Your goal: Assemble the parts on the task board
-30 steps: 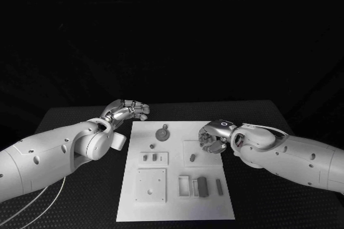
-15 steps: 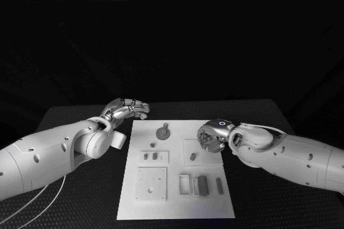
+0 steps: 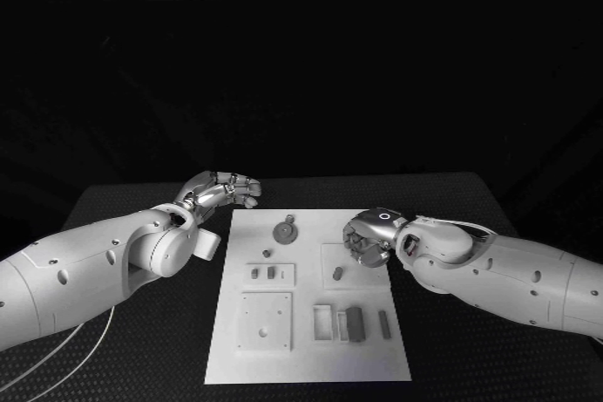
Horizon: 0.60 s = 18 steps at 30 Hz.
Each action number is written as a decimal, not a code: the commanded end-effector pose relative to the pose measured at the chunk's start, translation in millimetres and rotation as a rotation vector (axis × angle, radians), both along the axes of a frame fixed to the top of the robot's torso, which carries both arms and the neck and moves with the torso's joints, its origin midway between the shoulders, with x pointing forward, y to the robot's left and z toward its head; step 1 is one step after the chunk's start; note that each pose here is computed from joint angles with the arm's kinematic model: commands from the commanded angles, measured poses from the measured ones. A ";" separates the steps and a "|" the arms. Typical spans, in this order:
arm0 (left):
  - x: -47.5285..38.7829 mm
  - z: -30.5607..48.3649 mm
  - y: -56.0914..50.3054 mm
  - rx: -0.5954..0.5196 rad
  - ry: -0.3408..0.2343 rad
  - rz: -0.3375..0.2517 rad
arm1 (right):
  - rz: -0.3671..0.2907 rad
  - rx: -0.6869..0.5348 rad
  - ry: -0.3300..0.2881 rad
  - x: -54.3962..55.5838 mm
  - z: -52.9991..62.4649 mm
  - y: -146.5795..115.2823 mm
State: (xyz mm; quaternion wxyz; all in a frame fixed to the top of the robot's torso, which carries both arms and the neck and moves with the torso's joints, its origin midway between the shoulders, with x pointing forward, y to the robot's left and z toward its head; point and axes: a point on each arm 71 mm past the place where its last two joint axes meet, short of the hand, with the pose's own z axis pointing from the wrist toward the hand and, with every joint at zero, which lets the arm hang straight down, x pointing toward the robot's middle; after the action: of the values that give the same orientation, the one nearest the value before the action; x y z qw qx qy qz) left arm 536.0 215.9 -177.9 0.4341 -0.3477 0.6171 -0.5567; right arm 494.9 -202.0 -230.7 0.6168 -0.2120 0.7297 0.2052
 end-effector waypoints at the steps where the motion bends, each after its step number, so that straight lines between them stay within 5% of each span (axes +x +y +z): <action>1: -0.3 1.3 -1.8 -0.012 -0.002 -0.012 | 0.024 -0.049 0.028 -5.8 -11.0 5.1; 18: -0.1 0.6 -1.2 -0.008 0.007 -0.011 | 0.046 -0.131 0.009 -11.4 -22.9 13.2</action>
State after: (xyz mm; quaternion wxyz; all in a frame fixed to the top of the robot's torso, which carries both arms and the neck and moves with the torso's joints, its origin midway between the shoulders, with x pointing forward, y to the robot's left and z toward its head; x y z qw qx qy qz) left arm 536.1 216.4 -178.3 0.4335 -0.3490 0.6181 -0.5552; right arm 492.6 -193.2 -234.3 0.6268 -0.2405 0.7180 0.1838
